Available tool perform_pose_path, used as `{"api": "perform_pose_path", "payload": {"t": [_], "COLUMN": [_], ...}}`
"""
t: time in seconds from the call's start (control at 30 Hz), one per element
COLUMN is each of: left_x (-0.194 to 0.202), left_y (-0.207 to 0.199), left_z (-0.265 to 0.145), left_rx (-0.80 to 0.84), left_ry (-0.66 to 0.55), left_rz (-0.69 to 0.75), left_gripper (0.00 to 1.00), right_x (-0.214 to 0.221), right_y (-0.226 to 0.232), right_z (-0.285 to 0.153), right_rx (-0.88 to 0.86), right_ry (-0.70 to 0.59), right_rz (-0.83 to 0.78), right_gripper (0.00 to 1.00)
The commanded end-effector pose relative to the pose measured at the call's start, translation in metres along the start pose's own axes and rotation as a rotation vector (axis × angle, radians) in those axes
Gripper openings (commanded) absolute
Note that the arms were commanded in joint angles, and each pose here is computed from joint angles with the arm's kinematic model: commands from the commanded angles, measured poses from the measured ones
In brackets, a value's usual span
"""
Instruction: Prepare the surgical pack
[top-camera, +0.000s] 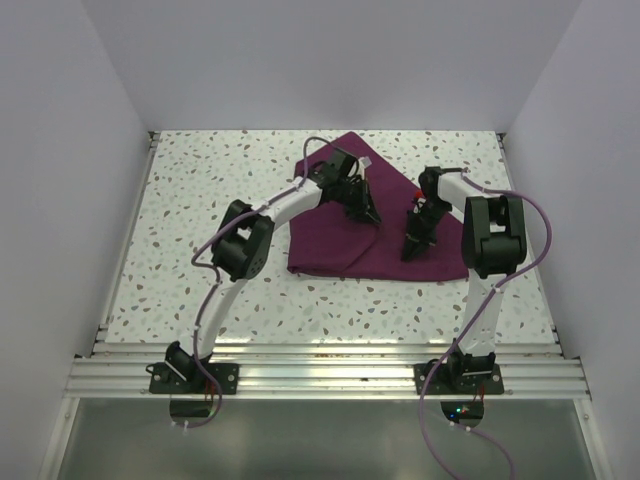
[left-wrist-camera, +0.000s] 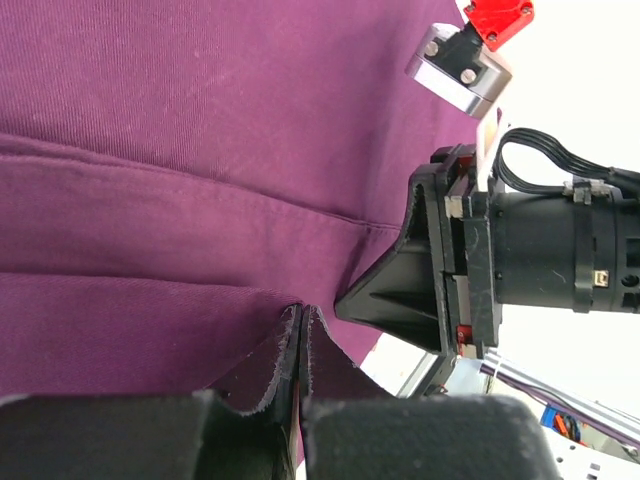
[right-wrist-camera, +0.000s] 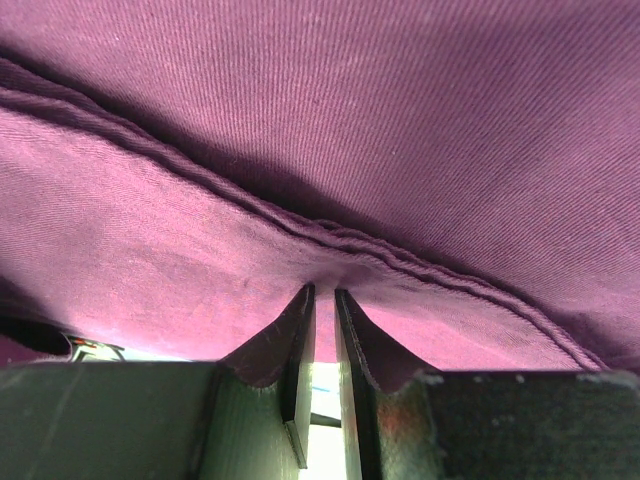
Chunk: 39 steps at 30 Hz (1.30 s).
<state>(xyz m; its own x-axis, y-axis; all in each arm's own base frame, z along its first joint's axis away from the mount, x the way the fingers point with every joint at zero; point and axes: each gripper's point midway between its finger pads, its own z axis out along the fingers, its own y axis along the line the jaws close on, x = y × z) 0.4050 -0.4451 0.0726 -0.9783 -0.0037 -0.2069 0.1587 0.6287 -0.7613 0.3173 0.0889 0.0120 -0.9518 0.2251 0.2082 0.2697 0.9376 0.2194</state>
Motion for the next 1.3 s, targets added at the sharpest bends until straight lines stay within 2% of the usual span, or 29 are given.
{"api": "perform_pose_path", "payload": {"t": [0.0, 0.1, 0.13, 0.17, 0.2, 0.27, 0.3, 0.33, 0.37, 0.4, 0.43, 0.47, 0.5, 0.57, 0.6, 0.63, 0.73, 0.8, 0.87, 0.97, 1.1, 1.27], "left_x": [-0.008, -0.011, -0.011, -0.017, -0.020, -0.029, -0.033, -0.025, -0.034, -0.041, -0.027, -0.027, -0.029, -0.007, -0.004, 0.013, 0.046, 0.058, 0.078, 0.091, 0.102, 0.117], "left_y": [-0.025, -0.031, -0.031, -0.043, -0.043, -0.052, -0.049, -0.030, -0.042, -0.035, -0.008, -0.016, -0.002, 0.022, 0.035, 0.052, 0.057, 0.061, 0.072, 0.083, 0.100, 0.120], "left_z": [0.000, -0.001, -0.003, -0.012, -0.020, -0.046, -0.060, -0.064, -0.094, -0.110, -0.112, -0.137, -0.149, -0.158, -0.163, -0.161, -0.166, -0.165, -0.163, -0.157, -0.149, -0.146], "left_rx": [0.074, 0.098, 0.098, 0.112, 0.092, 0.051, 0.035, -0.009, -0.039, -0.062, -0.109, -0.108, -0.124, -0.124, -0.140, -0.158, -0.105, -0.085, -0.066, -0.060, -0.075, -0.107], "left_ry": [-0.010, -0.008, -0.006, -0.027, -0.036, -0.094, -0.114, -0.104, -0.181, -0.223, -0.201, -0.247, -0.263, -0.226, -0.217, -0.171, -0.111, -0.097, -0.060, -0.030, 0.002, 0.018], "left_rz": [0.032, 0.055, 0.091, 0.137, 0.203, 0.273, 0.293, 0.316, 0.358, 0.395, 0.374, 0.397, 0.397, 0.384, 0.393, 0.379, 0.417, 0.423, 0.406, 0.388, 0.362, 0.319], "left_gripper": [0.00, 0.29, 0.44, 0.53, 0.58, 0.59, 0.59, 0.57, 0.57, 0.56, 0.53, 0.50, 0.43, 0.28, 0.16, 0.12, 0.02, 0.00, 0.00, 0.00, 0.00, 0.00], "right_x": [-0.021, -0.022, -0.022, -0.023, -0.023, -0.025, -0.028, -0.031, -0.034, -0.038, -0.041, -0.043, -0.047, -0.045, -0.043, -0.040, -0.027, -0.022, -0.014, -0.016, -0.032, -0.043], "right_y": [-0.006, -0.004, -0.003, -0.002, 0.000, 0.004, 0.003, 0.007, 0.009, 0.012, 0.015, 0.019, 0.027, 0.041, 0.046, 0.055, 0.080, 0.099, 0.115, 0.134, 0.127, 0.105], "right_z": [0.028, 0.026, 0.024, 0.022, 0.017, 0.005, -0.002, -0.020, -0.029, -0.041, -0.053, -0.062, -0.072, -0.084, -0.087, -0.090, -0.096, -0.094, -0.092, -0.086, -0.072, -0.065], "right_rx": [0.036, 0.027, 0.023, 0.019, 0.015, 0.014, 0.019, 0.009, 0.007, 0.003, -0.008, -0.020, -0.041, -0.110, -0.135, -0.178, -0.308, -0.385, -0.450, -0.530, -0.521, -0.509], "right_ry": [-0.049, -0.052, -0.053, -0.059, -0.070, -0.101, -0.125, -0.176, -0.207, -0.244, -0.278, -0.299, -0.324, -0.336, -0.337, -0.337, -0.319, -0.318, -0.263, -0.228, -0.197, -0.186], "right_rz": [-0.017, -0.018, -0.014, -0.012, -0.011, -0.011, -0.006, -0.003, -0.002, -0.001, -0.001, -0.001, -0.009, -0.026, -0.033, -0.043, -0.090, -0.133, -0.141, -0.131, -0.056, 0.036], "right_gripper": [0.18, 0.18, 0.18, 0.18, 0.19, 0.25, 0.31, 0.41, 0.44, 0.47, 0.50, 0.50, 0.50, 0.50, 0.50, 0.50, 0.50, 0.48, 0.47, 0.40, 0.33, 0.32]}}
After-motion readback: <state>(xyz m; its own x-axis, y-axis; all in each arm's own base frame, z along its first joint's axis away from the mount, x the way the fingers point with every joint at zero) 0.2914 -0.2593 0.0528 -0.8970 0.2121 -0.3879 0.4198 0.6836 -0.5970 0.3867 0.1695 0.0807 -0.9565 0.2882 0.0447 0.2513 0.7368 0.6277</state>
